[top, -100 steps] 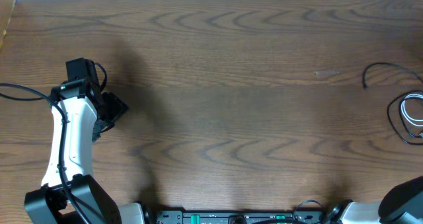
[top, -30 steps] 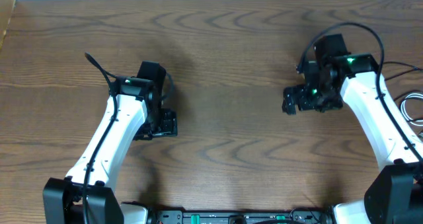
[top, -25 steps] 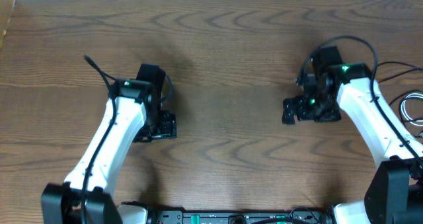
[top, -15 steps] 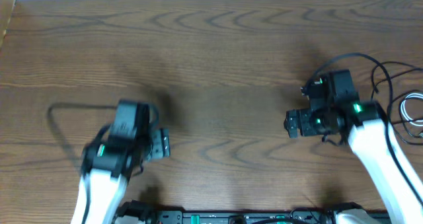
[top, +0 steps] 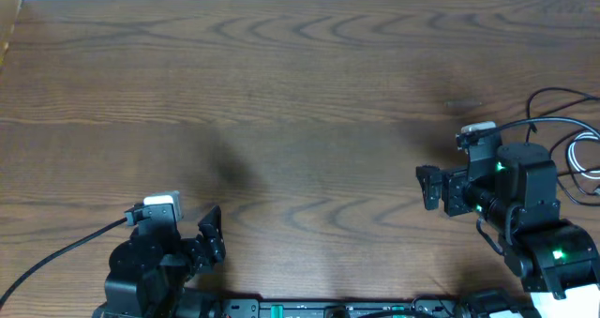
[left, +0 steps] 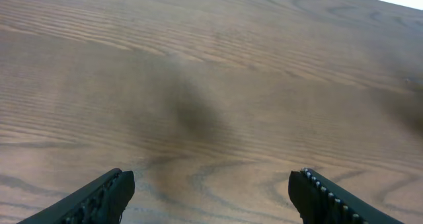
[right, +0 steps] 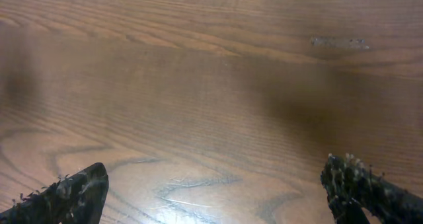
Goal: Untangle cables
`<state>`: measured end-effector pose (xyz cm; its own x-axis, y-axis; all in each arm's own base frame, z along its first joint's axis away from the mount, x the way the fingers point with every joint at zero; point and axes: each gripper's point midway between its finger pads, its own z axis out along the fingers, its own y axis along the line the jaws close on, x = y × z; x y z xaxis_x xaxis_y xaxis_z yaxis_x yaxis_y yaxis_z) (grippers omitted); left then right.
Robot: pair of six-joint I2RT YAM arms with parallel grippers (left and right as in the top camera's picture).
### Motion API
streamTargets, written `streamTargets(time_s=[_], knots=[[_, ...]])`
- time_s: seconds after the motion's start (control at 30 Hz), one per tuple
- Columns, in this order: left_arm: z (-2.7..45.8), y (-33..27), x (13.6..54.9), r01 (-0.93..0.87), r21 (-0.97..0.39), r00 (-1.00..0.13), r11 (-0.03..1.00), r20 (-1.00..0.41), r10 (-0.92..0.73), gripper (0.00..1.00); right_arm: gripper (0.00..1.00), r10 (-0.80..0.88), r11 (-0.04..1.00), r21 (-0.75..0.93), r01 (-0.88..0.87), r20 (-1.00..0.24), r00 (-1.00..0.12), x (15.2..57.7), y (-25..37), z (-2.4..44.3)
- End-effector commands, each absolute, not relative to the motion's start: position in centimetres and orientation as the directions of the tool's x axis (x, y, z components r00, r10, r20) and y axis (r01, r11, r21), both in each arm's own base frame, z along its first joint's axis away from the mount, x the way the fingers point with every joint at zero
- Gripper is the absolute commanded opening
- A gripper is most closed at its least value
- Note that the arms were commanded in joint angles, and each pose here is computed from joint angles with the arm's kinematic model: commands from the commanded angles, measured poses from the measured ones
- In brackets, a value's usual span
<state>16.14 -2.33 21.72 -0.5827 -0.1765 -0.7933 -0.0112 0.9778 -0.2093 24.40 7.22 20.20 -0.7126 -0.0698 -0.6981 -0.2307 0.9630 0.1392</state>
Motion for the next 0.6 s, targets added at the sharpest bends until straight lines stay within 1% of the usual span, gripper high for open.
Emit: streamTargets(time_s=[0.0, 0.43, 0.57], knots=[[21.7, -2.13, 16.16, -0.028, -0.215, -0.579, 0.976, -0.792, -0.191, 0.8, 0.99, -0.067, 0.965, 0.141, -0.221, -0.682, -0.728, 24.28, 7.19, 19.56], [21.7, -2.13, 16.16, -0.028, -0.215, -0.579, 0.976, -0.792, -0.191, 0.8, 0.99, -0.068, 0.965, 0.141, -0.22, -0.678, -0.732, 24.3, 7.19, 19.43], [21.7, -2.13, 16.16, -0.028, -0.215, -0.579, 0.976, -0.792, -0.191, 0.8, 0.99, -0.072, 0.966, 0.141, -0.216, -0.655, -0.752, 23.75, 7.08, 18.92]])
